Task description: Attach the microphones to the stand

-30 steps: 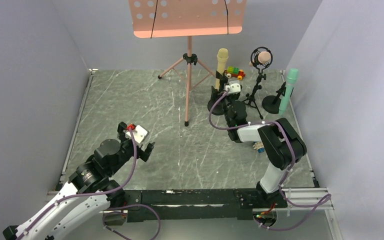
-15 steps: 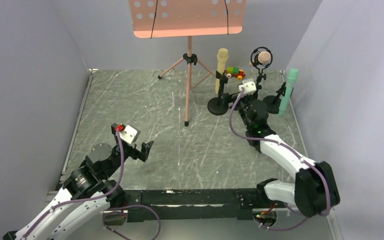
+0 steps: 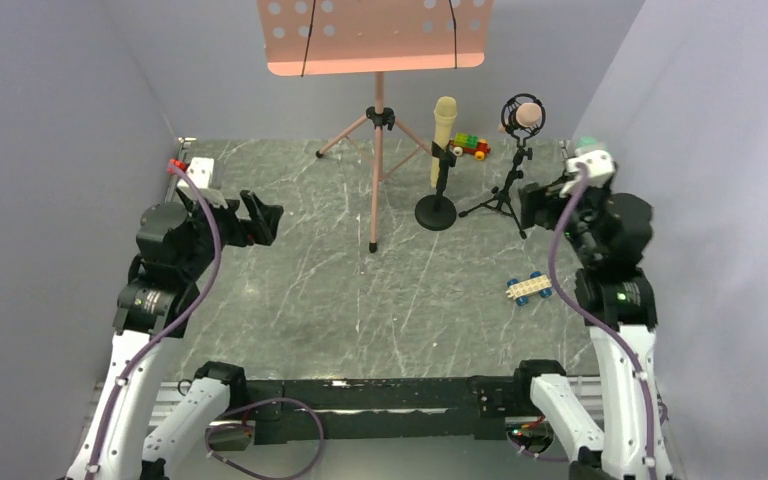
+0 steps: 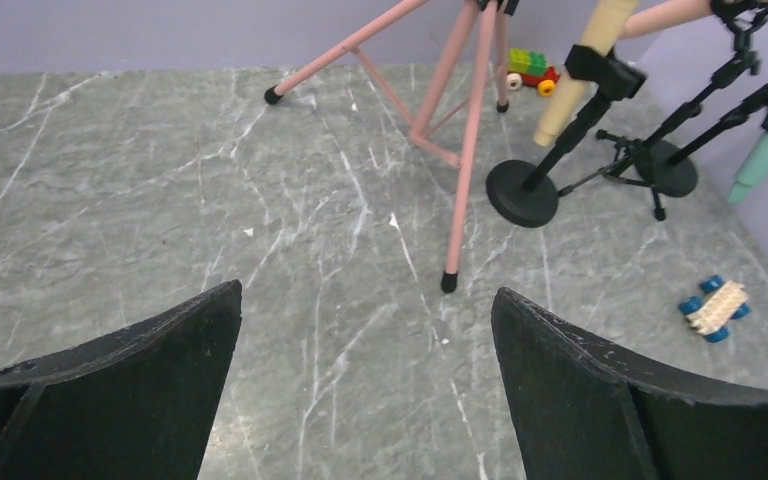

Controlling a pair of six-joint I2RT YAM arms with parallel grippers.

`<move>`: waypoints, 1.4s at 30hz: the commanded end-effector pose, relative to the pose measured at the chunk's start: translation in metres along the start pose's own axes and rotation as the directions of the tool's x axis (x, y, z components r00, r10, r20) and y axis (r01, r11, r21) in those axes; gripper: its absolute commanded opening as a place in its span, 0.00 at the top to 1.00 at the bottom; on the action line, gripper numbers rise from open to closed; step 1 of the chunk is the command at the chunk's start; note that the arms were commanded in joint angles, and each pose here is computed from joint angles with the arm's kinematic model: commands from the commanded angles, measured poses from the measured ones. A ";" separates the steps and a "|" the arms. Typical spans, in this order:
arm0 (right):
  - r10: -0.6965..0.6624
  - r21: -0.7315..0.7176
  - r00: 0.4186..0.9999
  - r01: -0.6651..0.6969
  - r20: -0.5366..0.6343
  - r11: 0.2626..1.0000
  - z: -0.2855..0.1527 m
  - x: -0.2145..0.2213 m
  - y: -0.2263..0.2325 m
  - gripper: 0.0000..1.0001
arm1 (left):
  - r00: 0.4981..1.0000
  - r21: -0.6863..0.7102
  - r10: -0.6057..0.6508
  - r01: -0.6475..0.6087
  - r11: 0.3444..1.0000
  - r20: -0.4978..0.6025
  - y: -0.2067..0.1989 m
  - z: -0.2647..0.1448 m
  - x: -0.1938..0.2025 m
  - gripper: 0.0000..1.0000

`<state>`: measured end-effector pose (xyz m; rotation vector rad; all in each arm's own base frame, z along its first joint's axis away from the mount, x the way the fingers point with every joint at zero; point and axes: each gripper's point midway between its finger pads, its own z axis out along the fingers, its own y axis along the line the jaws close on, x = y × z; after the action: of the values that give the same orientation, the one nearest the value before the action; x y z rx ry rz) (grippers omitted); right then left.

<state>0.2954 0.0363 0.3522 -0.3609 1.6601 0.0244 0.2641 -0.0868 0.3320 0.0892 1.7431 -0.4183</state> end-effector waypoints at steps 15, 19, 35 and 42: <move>0.317 0.255 0.941 -0.338 0.121 0.906 -0.048 -0.043 -0.052 0.00 | 0.992 -0.003 0.045 -0.045 0.999 0.114 -0.014 -0.067 -0.052 0.01; 0.310 0.263 0.944 -0.328 0.110 0.907 -0.047 -0.033 -0.052 0.00 | 0.994 0.000 0.048 -0.049 0.999 0.099 -0.012 -0.063 -0.043 0.01; 0.308 0.290 0.947 -0.320 0.087 0.902 -0.035 -0.015 -0.058 0.00 | 0.995 0.000 0.056 -0.057 0.998 0.082 -0.009 -0.059 -0.032 0.01; 0.311 0.298 0.947 -0.320 0.079 0.899 -0.032 -0.013 -0.060 0.00 | 0.995 -0.006 0.064 -0.063 0.998 0.080 -0.008 -0.058 -0.031 0.01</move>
<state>0.2761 -0.0191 0.3764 0.1190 1.6710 0.0303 0.2141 -0.0724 0.3701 0.1179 1.6735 -0.3850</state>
